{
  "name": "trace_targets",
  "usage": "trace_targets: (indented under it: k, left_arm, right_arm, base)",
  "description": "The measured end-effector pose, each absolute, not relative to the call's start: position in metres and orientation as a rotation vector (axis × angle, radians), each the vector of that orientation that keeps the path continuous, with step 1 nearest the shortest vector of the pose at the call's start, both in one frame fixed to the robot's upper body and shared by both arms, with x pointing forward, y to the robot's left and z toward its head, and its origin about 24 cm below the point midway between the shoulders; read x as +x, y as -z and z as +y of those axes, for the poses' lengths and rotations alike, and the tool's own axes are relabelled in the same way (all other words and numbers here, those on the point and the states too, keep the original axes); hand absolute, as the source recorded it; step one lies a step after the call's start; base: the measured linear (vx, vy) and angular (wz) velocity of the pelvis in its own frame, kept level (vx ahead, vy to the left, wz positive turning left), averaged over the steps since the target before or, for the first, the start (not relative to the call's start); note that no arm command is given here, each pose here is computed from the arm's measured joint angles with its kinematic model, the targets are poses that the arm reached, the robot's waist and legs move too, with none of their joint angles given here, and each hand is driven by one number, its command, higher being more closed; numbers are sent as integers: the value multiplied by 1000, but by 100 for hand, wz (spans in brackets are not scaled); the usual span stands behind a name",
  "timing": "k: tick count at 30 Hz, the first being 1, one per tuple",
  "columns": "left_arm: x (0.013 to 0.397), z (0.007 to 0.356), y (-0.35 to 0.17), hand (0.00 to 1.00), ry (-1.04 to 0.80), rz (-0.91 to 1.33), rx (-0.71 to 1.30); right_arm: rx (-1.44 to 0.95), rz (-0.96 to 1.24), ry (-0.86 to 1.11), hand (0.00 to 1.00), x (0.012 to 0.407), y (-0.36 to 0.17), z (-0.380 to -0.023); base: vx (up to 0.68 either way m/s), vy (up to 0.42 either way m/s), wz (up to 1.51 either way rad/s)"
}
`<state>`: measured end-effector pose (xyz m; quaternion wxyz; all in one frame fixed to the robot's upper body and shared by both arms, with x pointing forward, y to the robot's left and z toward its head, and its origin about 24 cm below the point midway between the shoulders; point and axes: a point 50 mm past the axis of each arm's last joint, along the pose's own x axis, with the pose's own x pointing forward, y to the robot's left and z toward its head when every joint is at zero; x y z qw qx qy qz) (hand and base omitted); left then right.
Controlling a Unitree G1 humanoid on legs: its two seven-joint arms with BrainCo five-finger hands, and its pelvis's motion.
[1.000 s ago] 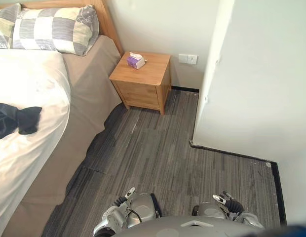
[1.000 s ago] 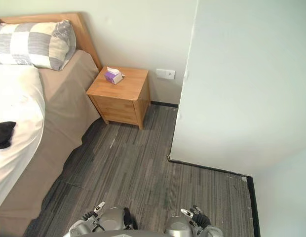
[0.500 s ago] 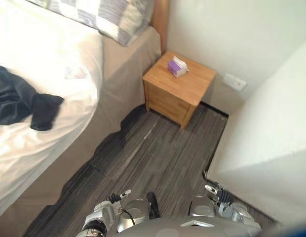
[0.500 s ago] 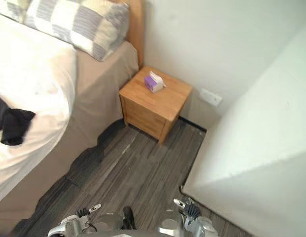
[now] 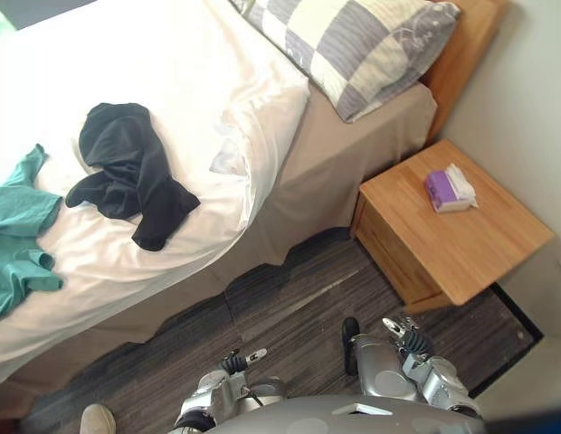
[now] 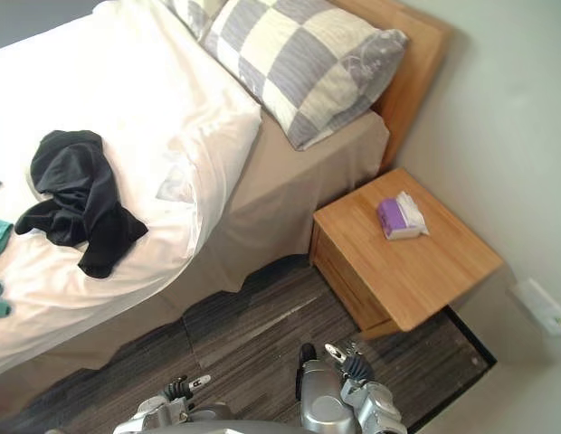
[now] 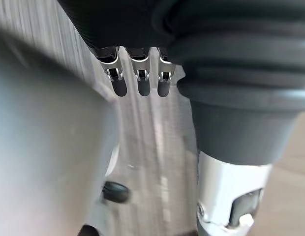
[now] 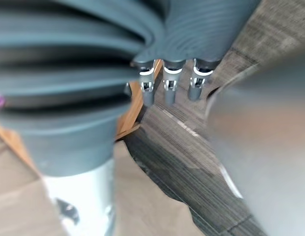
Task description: Tidy the bed and pick cloth on bed and put in laundry
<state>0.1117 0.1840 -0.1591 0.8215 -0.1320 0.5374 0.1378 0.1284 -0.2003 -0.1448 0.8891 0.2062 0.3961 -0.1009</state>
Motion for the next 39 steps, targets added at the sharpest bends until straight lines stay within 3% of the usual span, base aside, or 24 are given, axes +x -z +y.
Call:
trace_targets:
  k: [10, 12, 18, 21, 29, 34, 37, 39]
  left_arm:
    - [101, 190, 161, 0, -284, 1148, -258]
    - [102, 190, 162, 0, -183, 1171, -183]
    - [104, 186, 162, 0, -110, 1200, -133]
    - [100, 207, 161, 0, -129, 1251, -60]
    - [98, 189, 164, 0, -99, 1260, -101]
    - [97, 190, 164, 0, -123, 1261, -151]
    - [89, 193, 165, 0, -166, 1277, -194]
    - [86, 197, 165, 0, -178, 1276, -193]
  right_arm:
    - [425, 874, 235, 0, 111, 151, -199]
    - [441, 914, 255, 0, 106, 155, -193]
    - [485, 890, 303, 0, 107, 154, -195]
    - [539, 892, 290, 0, 100, 157, -186]
    - [545, 831, 420, 0, 95, 155, -198]
    - [523, 838, 774, 0, 83, 155, -219]
    - [495, 689, 1085, 0, 81, 136, -269]
    - [375, 521, 1202, 0, 89, 103, -320]
  base:
    - [305, 26, 18]
    - [313, 141, 111]
    - [93, 13, 71]
    - [45, -124, 76]
    - [153, -62, 0]
    - [112, -10, -10]
    - [32, 1, -2]
    - [0, 33, -2]
